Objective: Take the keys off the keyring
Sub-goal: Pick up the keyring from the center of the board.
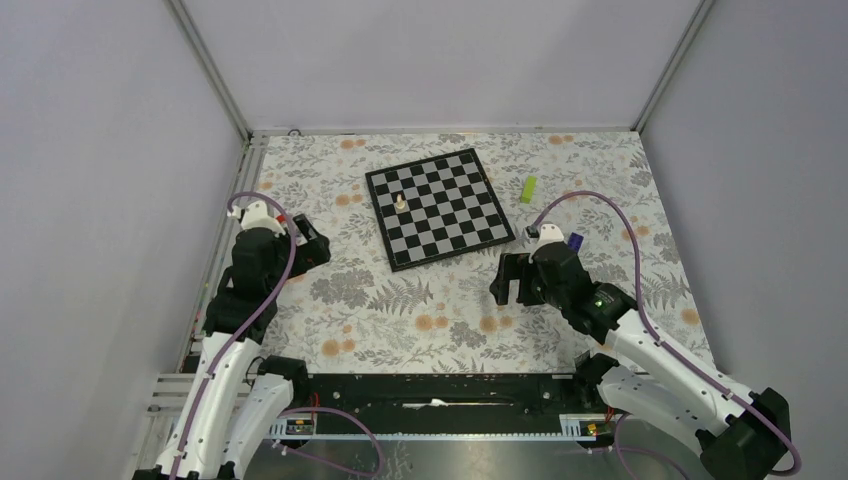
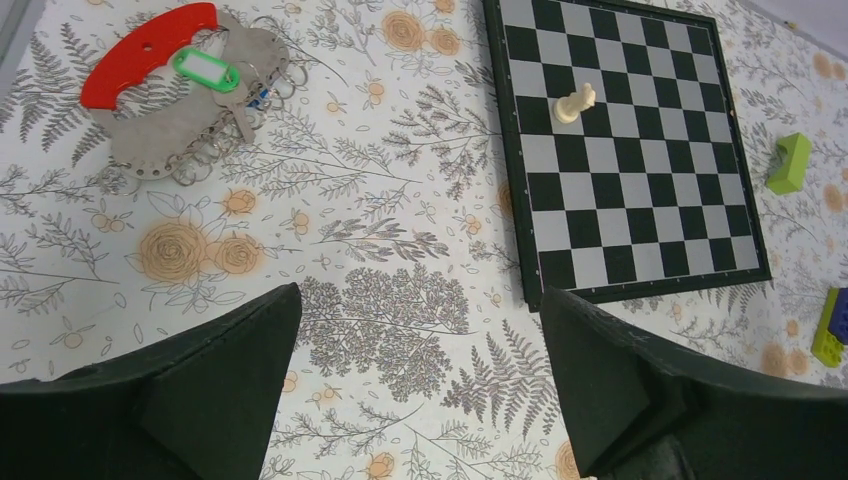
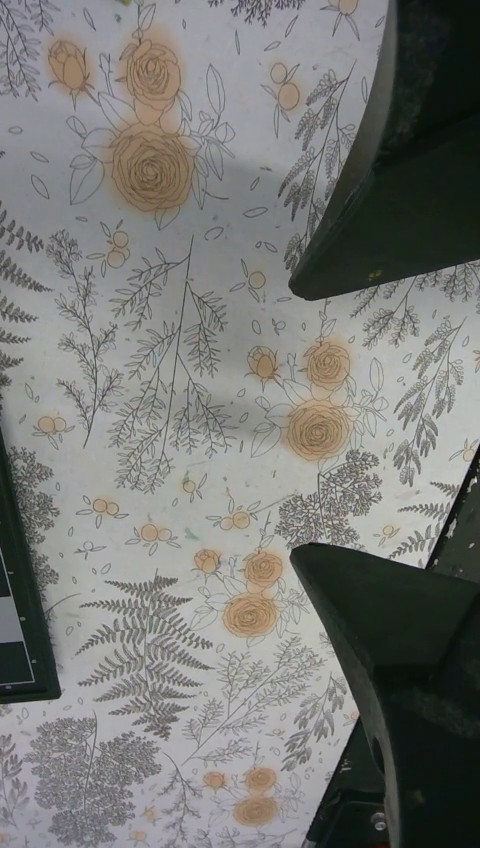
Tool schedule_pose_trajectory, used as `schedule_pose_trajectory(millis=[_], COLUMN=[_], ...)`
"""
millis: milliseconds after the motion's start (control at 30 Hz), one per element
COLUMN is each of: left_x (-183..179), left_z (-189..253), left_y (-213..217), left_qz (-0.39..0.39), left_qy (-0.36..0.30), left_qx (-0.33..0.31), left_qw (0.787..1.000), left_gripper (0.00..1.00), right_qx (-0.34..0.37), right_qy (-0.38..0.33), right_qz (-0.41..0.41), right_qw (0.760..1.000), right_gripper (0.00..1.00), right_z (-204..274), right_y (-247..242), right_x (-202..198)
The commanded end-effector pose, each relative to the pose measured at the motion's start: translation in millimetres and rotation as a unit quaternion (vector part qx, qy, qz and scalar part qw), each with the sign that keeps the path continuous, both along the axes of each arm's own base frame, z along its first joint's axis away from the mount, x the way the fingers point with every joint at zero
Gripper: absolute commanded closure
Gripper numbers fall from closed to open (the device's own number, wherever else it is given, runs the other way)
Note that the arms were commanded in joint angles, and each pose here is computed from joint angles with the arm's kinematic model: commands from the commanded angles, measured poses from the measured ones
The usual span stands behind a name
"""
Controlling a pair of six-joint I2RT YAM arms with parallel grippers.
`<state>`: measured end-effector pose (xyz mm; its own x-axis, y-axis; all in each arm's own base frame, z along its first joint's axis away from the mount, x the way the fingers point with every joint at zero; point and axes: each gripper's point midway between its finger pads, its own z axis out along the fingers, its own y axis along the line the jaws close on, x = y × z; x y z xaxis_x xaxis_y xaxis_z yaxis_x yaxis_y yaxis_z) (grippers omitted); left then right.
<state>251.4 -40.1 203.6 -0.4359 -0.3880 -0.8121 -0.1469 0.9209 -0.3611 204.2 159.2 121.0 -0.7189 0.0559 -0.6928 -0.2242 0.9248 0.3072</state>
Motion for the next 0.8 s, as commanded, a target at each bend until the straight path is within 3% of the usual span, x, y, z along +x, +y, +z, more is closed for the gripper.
schedule_pose_trajectory(millis=[0, 433, 767], left_x=[4, 1, 8], left_z=[26, 25, 23], left_y=[9, 32, 55], left_qz=[0.031, 0.106, 0.194], left_qy=[-0.041, -0.026, 0.022], left_qx=[-0.003, 0.004, 0.02], left_qw=[0.999, 0.994, 0.98], left_gripper=[0.01, 0.01, 0.01], right_qx=[0.016, 0.012, 0.016], right_qy=[-0.005, -0.01, -0.014], right_qz=[0.015, 0.011, -0.009], right_qw=[1.0, 1.0, 1.0], right_gripper=[0.0, 0.0, 0.0], right_z=[4, 7, 7], right_y=[9, 8, 0], right_x=[1, 4, 1])
